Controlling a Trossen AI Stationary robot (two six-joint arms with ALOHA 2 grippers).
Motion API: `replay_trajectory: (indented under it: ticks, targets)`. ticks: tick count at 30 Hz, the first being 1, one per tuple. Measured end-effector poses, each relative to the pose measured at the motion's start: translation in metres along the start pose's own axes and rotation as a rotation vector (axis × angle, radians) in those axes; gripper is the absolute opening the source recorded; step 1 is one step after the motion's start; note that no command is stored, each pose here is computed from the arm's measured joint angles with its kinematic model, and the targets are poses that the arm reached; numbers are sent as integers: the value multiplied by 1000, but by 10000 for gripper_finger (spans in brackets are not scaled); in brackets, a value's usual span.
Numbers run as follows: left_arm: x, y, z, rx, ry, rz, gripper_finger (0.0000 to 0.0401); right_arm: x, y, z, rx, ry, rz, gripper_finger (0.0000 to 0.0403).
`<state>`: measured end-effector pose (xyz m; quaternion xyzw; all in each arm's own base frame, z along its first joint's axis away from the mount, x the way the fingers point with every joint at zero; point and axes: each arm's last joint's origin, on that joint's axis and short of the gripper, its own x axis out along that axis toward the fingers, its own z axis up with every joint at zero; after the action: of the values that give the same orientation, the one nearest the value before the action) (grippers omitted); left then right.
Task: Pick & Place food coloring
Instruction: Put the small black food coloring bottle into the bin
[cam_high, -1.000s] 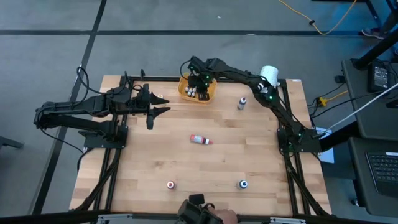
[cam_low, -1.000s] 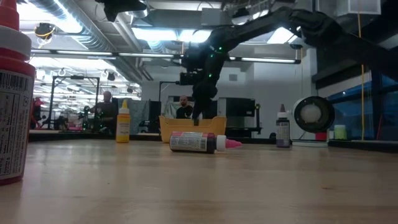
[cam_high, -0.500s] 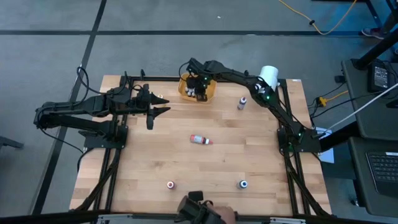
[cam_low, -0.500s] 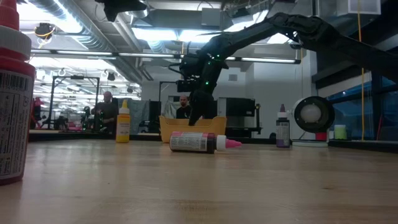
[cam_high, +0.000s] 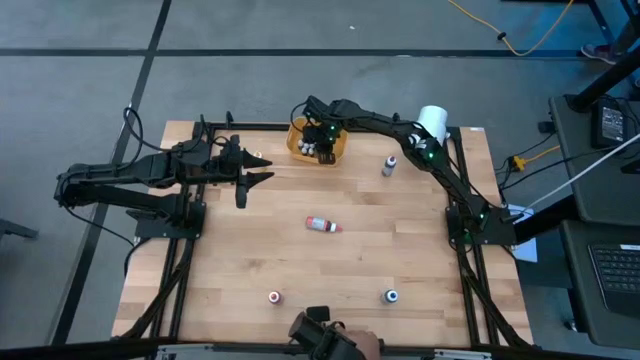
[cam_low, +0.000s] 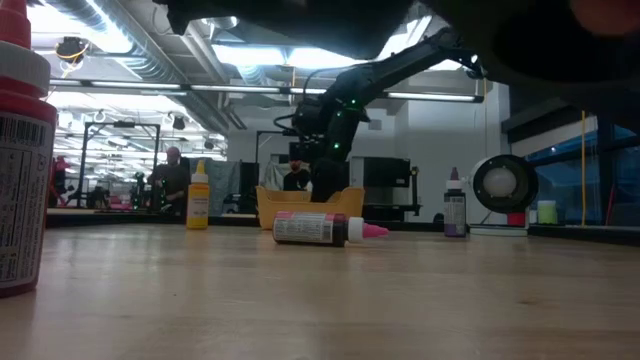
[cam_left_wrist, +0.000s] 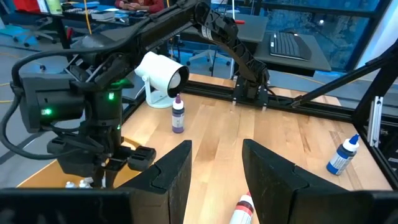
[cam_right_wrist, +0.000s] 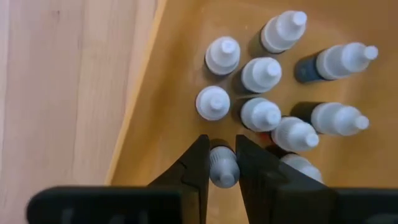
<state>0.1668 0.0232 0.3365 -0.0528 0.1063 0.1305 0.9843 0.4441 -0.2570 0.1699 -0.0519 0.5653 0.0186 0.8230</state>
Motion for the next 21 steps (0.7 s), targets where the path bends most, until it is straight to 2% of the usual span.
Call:
replay_trajectory:
  ticks: [15,21]
  targets:
    - [0,0,0,0,0,0,139,0,-1,2,-3,-19,-12,70]
    - [0,0,0,0,0,0,139,0,-1,2,-3,-18,-12,97]
